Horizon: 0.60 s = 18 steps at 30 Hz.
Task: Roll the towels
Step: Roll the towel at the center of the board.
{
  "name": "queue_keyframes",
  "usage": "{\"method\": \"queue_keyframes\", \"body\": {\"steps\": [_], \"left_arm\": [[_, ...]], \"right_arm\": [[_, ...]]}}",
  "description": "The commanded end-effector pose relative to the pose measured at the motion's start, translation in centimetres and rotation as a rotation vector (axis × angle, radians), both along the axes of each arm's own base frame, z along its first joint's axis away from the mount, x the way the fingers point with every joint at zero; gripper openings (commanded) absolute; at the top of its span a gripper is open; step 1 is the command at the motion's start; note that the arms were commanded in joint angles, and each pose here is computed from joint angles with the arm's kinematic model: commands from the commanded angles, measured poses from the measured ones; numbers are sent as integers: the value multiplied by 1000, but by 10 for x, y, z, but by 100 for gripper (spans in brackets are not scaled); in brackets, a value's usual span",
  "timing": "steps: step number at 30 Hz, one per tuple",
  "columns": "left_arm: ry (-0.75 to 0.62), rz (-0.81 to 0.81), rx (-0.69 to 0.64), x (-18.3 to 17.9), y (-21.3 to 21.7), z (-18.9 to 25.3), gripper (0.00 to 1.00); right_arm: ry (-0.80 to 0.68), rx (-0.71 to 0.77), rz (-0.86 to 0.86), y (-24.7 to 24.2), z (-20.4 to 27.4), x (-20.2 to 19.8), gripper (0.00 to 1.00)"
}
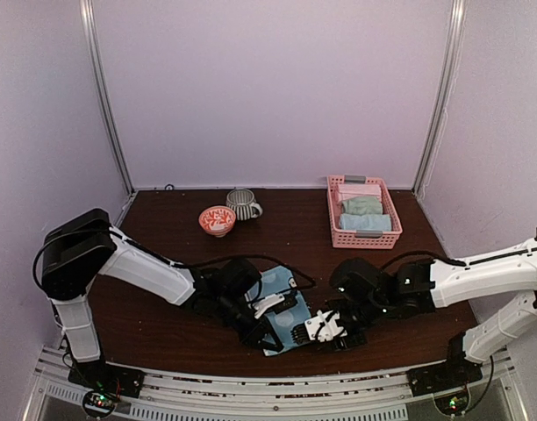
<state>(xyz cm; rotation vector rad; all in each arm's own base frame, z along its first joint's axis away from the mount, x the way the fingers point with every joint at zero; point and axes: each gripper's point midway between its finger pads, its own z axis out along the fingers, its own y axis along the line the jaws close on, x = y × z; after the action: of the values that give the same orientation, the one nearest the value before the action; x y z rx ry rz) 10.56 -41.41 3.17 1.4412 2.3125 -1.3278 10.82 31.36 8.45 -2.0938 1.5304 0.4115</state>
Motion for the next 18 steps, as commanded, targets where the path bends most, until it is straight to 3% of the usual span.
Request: {"method": "queue_keyframes", "body": {"steps": [1, 13, 18], "left_arm": [[106, -32, -122, -3, -16, 27, 0], [134, -18, -74, -1, -7, 10, 0], [136, -7, -70, 2, -5, 9, 0]], "right_arm": [[-99, 9, -3, 18, -5, 10, 44], [-101, -17, -11, 39, -29, 18, 43], [-44, -56, 14, 37, -40, 9, 28]]}}
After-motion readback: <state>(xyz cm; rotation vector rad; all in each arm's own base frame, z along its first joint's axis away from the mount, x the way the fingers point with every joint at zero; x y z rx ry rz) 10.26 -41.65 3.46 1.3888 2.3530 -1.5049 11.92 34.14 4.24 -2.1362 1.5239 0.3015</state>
